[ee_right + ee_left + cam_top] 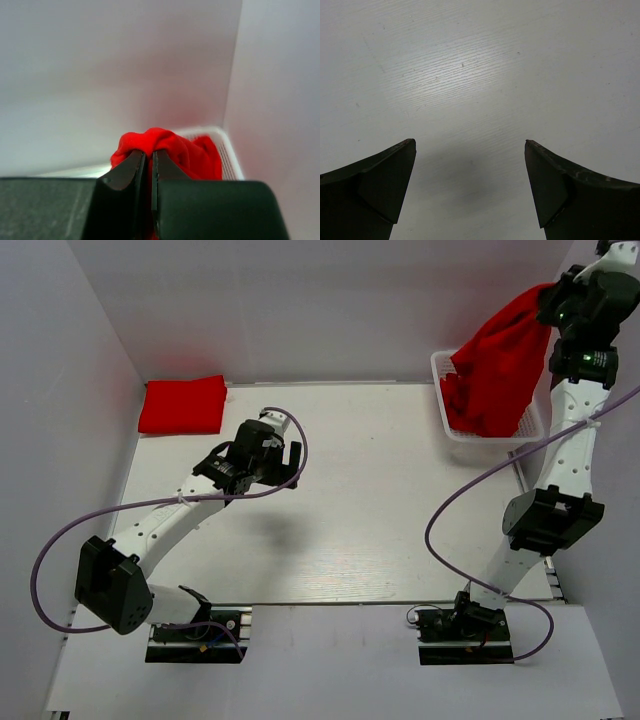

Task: Fold and stack the t-shirts
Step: Move the tshirt to the center of the board

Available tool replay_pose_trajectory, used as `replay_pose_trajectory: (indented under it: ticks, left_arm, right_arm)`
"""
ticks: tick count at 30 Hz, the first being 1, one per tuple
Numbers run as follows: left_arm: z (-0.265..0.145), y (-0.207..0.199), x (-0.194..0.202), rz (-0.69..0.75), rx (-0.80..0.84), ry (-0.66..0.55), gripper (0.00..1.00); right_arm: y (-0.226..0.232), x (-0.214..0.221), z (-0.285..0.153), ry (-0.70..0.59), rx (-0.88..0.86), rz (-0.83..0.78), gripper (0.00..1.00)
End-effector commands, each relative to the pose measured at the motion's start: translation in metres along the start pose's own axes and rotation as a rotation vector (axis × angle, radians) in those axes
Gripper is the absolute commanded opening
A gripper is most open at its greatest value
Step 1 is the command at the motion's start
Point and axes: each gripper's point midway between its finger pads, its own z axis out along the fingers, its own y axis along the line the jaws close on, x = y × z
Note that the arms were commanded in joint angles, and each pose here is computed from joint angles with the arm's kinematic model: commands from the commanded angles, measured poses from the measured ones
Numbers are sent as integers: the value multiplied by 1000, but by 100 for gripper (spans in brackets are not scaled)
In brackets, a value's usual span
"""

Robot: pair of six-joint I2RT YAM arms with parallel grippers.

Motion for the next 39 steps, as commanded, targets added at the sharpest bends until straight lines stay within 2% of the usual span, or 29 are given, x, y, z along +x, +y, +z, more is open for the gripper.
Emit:
replay_pose_trajectory:
  ticks: [1, 6, 11, 16, 20, 24, 26, 31, 32, 34, 35, 38, 39]
  left_arm:
    - [-12, 2, -15, -3, 1, -63, 100]
    - [-12, 0, -14, -12, 11, -61, 100]
    - [-11, -1, -10, -20, 18, -50, 100]
    - [-13, -4, -14, -22, 32, -65, 100]
    - [-13, -4, -14, -31, 32, -65, 100]
    - [-20, -5, -17, -54, 33, -65, 100]
    - [-23, -3, -17, -63, 24, -67, 100]
    - [-35, 0, -14, -97, 5, -64, 100]
    - [-43, 2, -20, -116, 0, -94, 100]
    - [-47, 5, -11, -132, -14, -80, 100]
    - [-51, 9, -10, -132, -29, -78, 100]
    - [-64, 16, -1, -178, -63, -79, 100]
    - [-68, 18, -1, -187, -71, -82, 100]
  right_arm:
    - [44, -140, -60, -393, -126, -49, 0]
    - [62, -188, -90, -564, -174, -72, 0]
    - [72, -218, -111, -675, -204, -102, 0]
    - [90, -225, -122, -692, -293, -88, 0]
    - [121, -212, -127, -629, -462, -47, 0]
    - [173, -183, -146, -506, -717, -67, 0]
    - [197, -158, -146, -436, -796, -70, 0]
    - [238, -120, -169, -360, -906, -103, 0]
    - [251, -96, -167, -297, -943, -83, 0]
    - [280, -75, -179, -253, -1028, -86, 0]
    - [286, -45, -171, -171, -1041, -75, 0]
    - [312, 9, -166, -71, -1071, -58, 0]
    - [326, 42, -168, -9, -1101, -62, 0]
